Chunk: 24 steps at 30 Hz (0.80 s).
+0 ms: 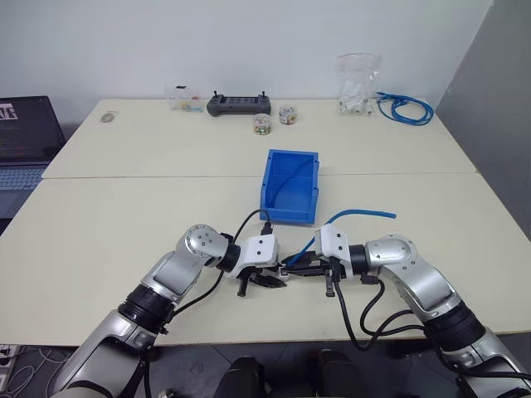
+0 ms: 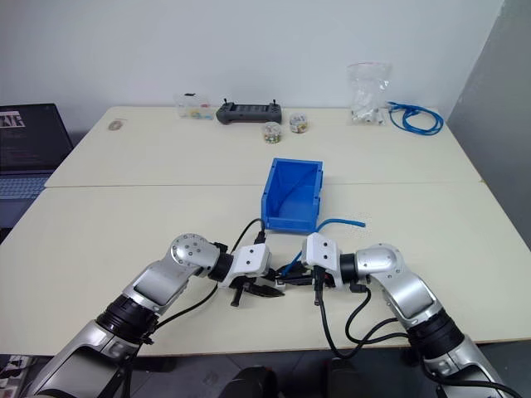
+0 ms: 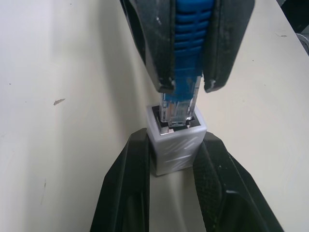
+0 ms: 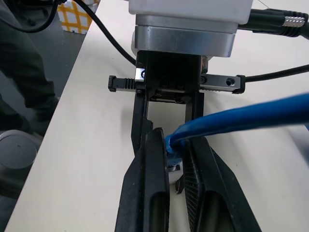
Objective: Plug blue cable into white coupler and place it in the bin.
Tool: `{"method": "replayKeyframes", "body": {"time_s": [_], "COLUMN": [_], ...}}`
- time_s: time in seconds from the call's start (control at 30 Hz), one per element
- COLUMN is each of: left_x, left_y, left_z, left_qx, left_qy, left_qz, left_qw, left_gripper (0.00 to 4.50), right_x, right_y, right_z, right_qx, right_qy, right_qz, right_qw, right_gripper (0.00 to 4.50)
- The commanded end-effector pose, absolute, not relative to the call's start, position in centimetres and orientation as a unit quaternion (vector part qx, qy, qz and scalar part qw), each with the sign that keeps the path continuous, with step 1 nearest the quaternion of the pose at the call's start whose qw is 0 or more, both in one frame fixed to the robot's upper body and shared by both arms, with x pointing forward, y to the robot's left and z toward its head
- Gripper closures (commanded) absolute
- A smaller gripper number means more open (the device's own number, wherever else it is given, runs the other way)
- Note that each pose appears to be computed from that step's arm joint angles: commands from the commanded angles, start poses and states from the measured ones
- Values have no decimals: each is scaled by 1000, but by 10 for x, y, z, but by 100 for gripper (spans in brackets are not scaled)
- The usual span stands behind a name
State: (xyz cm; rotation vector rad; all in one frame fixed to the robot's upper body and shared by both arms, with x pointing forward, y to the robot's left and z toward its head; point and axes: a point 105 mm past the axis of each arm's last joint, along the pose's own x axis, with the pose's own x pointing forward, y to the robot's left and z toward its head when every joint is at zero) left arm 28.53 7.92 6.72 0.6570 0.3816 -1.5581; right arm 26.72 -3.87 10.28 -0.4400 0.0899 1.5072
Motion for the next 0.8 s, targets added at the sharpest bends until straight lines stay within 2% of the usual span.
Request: {"method": "replayKeyframes", "body": {"time_s": [0.03,0.43,0.8], "left_x": [279,279,279], "left_y": [85,86,84], "left_z": [55,55,54], "left_qx": [296,299,295], "left_qy": [194,192,192], "left_qz": [-688,-688,-687], "left_qw": [634,633,636], "left_gripper": [359,362,362], "right_x": [261,270,259], "right_y": [-44,-35,-38], "right_z": [82,85,51], "right_qx": [-213,-229,-269], "right_qy": [89,88,170], "right_qz": [695,710,722], "right_qw": [681,660,615], "right_gripper": [439,439,439]}}
